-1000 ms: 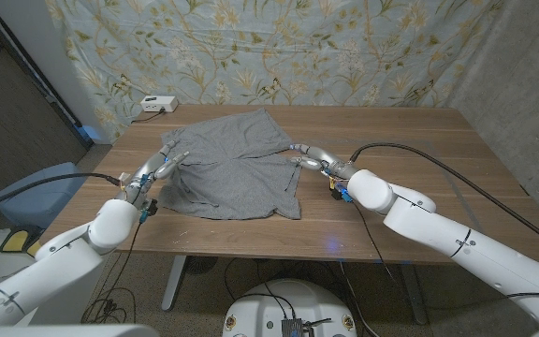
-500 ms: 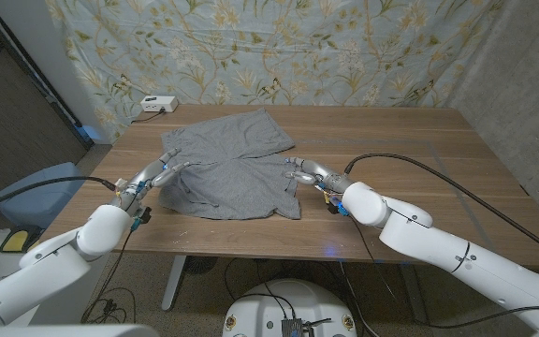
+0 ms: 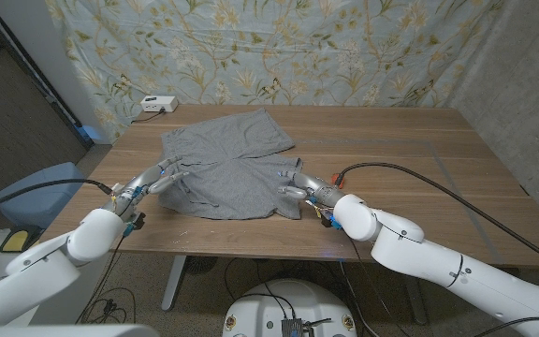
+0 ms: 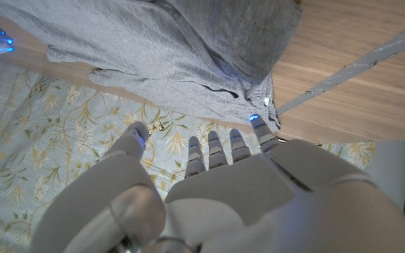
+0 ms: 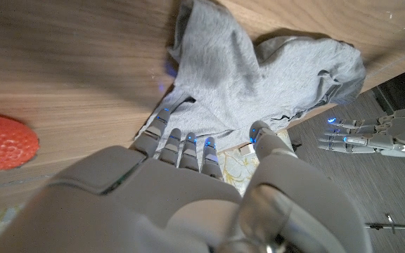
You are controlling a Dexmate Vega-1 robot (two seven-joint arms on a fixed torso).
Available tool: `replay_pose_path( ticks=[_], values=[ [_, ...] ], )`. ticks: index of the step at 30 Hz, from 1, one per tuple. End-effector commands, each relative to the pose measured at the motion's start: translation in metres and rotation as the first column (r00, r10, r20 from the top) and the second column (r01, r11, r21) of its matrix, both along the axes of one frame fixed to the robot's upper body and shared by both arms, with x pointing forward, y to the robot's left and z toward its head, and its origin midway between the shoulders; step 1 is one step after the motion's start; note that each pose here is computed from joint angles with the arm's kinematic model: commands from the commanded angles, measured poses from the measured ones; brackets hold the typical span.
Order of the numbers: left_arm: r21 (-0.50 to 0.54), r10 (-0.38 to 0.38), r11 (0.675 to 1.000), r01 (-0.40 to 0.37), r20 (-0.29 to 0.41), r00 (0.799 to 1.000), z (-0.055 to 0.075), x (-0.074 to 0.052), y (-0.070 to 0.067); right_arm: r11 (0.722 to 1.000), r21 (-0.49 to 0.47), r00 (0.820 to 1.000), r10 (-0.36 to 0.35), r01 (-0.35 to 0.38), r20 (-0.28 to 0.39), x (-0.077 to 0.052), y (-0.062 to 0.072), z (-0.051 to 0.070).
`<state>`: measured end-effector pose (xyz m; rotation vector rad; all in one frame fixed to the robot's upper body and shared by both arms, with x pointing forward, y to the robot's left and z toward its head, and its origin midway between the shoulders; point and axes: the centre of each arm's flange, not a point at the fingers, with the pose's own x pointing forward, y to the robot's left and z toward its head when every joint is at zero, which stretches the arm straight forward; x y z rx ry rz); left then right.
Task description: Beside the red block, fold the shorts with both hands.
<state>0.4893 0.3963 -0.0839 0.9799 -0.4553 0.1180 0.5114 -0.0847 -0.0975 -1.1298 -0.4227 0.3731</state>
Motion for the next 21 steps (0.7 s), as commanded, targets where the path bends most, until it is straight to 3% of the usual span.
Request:
replay_pose_path(
  ticks=[1,14,21],
  values=[
    [0.083,0.025,0.996,-0.023,-0.029,0.999,-0.004,-0.005,0.005,0.995,-0.096,0.998,-0.038,0.042,0.044,-0.014,0.014,-0.015],
    [0.121,0.032,0.992,-0.026,-0.043,0.999,-0.004,-0.007,0.009,0.965,-0.242,0.984,-0.065,0.105,0.167,-0.021,0.031,-0.033],
    [0.202,0.064,0.978,-0.055,-0.037,0.997,-0.001,-0.011,0.009,0.949,-0.271,0.958,-0.08,0.158,0.276,-0.021,0.035,-0.038]
  ],
)
